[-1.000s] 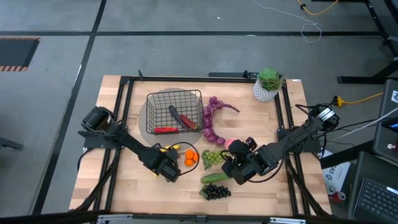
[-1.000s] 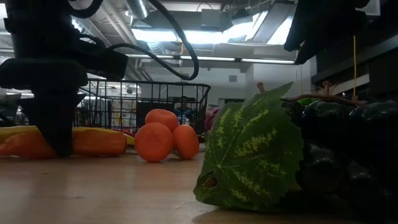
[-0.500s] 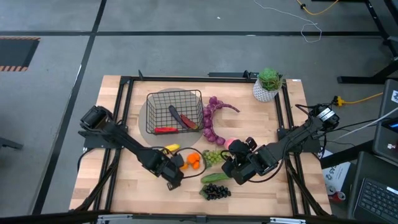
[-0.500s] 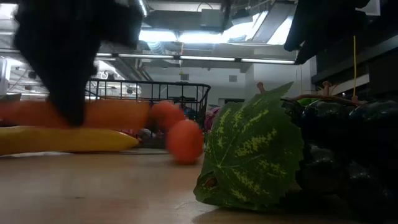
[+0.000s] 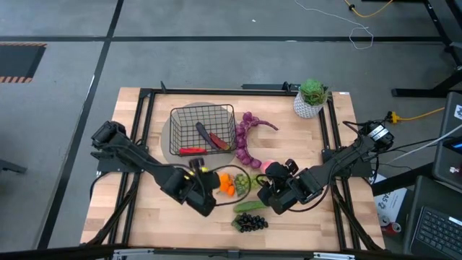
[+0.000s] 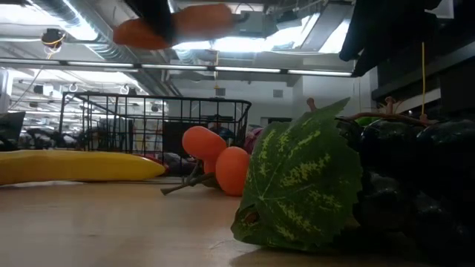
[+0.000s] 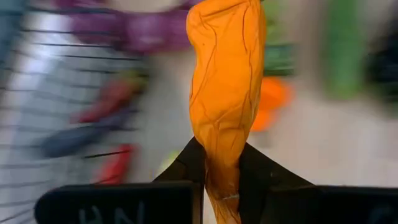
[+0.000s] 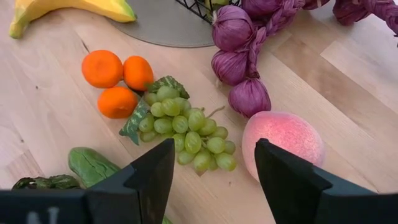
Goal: Build produce basket
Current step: Put the orange chili pepper into the wire basket
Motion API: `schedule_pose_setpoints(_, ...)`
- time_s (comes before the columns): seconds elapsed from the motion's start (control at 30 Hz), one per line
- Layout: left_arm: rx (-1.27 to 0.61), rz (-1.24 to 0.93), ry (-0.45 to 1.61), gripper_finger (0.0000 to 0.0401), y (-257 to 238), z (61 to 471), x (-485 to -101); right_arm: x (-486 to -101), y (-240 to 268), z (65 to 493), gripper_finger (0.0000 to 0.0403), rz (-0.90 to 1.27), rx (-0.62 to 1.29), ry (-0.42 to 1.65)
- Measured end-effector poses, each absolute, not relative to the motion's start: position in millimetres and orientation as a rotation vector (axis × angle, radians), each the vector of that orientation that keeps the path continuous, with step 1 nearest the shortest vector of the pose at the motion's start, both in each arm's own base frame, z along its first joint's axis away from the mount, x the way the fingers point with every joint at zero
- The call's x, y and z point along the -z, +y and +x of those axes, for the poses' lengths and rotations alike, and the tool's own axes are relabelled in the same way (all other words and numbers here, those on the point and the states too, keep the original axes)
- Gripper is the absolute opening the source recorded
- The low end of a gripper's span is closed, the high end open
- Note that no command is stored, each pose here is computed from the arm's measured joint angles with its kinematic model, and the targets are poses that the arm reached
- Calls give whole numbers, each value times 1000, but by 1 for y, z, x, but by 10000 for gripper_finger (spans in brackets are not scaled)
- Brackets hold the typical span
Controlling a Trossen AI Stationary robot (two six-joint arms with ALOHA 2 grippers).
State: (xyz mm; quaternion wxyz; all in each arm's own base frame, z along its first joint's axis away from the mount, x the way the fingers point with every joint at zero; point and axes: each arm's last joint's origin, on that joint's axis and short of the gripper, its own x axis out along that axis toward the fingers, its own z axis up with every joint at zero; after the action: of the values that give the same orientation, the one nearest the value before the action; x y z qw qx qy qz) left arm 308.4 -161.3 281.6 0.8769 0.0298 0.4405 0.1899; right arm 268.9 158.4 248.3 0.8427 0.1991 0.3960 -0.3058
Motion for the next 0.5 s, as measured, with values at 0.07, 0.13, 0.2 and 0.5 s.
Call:
schedule_pose_setpoints(0.07, -465, 143, 919, 39, -156, 304, -291, -248, 158, 269, 221, 420, 646, 837)
schedule_pose_setpoints(0.13, -528, 209, 914, 39, -150, 301, -299, -248, 158, 269, 221, 418, 647, 833)
schedule_pose_setpoints(0.2, -591, 268, 925, 40, -141, 299, -303, -249, 158, 269, 221, 410, 655, 818)
schedule_pose_setpoints(0.5, -854, 398, 1142, 40, -69, 296, -307, -249, 157, 269, 221, 398, 666, 795)
